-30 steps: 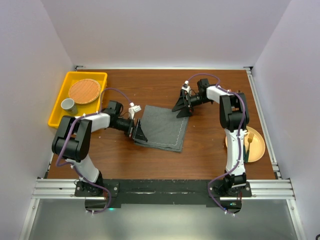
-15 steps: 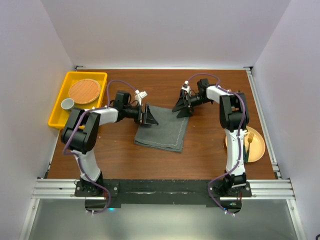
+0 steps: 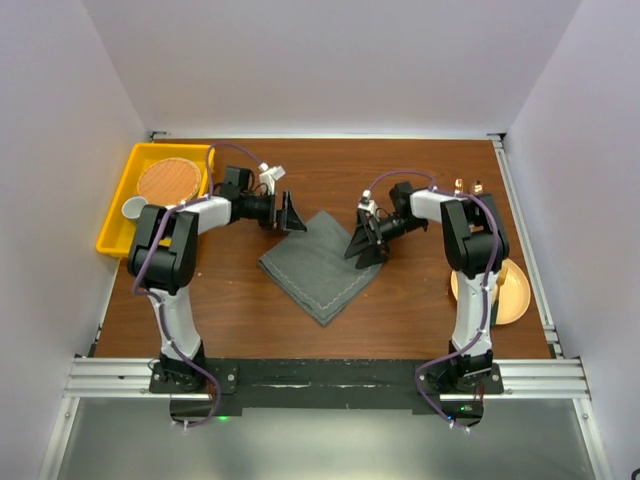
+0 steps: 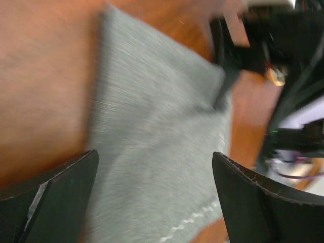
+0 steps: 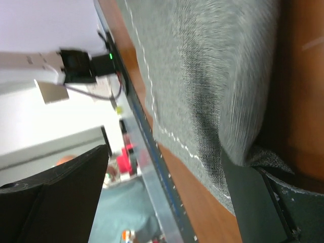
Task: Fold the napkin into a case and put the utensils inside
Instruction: Smooth out the square-folded napkin at the center of the board, then pick up the top corner of the square folded napkin from the center of the board.
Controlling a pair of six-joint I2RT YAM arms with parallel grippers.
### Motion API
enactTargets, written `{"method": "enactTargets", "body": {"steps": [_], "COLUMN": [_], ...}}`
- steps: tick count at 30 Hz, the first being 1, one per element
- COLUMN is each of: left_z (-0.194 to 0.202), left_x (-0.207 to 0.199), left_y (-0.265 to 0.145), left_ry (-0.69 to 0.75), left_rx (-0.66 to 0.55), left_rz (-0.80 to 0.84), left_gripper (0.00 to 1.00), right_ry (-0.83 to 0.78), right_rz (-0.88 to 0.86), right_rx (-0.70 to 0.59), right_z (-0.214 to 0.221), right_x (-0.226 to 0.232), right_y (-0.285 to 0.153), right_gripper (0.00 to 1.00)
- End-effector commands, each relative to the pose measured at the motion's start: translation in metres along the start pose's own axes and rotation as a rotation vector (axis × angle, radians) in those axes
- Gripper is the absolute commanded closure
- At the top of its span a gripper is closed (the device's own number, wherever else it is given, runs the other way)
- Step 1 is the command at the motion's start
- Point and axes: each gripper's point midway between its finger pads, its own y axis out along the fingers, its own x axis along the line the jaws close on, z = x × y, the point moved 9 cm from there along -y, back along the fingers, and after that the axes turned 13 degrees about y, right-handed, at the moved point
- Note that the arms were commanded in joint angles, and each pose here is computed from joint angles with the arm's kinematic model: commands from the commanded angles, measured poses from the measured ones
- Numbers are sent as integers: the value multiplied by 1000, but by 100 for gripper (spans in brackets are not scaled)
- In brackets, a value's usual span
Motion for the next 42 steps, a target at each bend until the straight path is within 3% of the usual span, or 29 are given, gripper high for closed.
{"method": "enactTargets", "body": {"steps": [1,4,7,8,9,10,11,12,15,19,27,42], "left_z": [-55,-48,-21,-16,-4,17,18,29,66,94,135,156], "left_x": [-29,-53,-89,-107,-122,-123,-135,-145,-158,-168,-180,-166], "left_y": [-47,-67,-71,-78,-69,-64,-68,-60,-43,-23,-1,15], "left_ry": [369,575,811,899,980,1057,1139,1202,1371,1455,1609,1623], "left_rx": [-93,-74,-3,-8,18,59,14,31,102,160,272,377], "left_rz": [-119,-121,-107,-106,-77,-56,-77,-68,13,105,260,253], "left_gripper": [0,0,4,20,34,75,87,90,85,75,73,68], "right_ry": [-88,-145,-186,-210,-224,-235,-235,-239,-252,-275,-249,-202], "right_rz": [0,-10,33,56,77,110,132,145,169,181,236,279], "right_rx": [104,86,20,3,-14,-54,-67,-77,-72,-44,-28,-16], "right_z": [27,16,0,-5,-8,-15,-18,-19,-19,-11,-4,0], "right_x": [21,37,43,45,45,44,42,42,41,42,20,-5], "right_y": [8,-10,-20,-21,-21,-21,-21,-21,-16,-3,12,21], "right_gripper": [2,5,23,28,43,49,54,60,63,65,68,68]}}
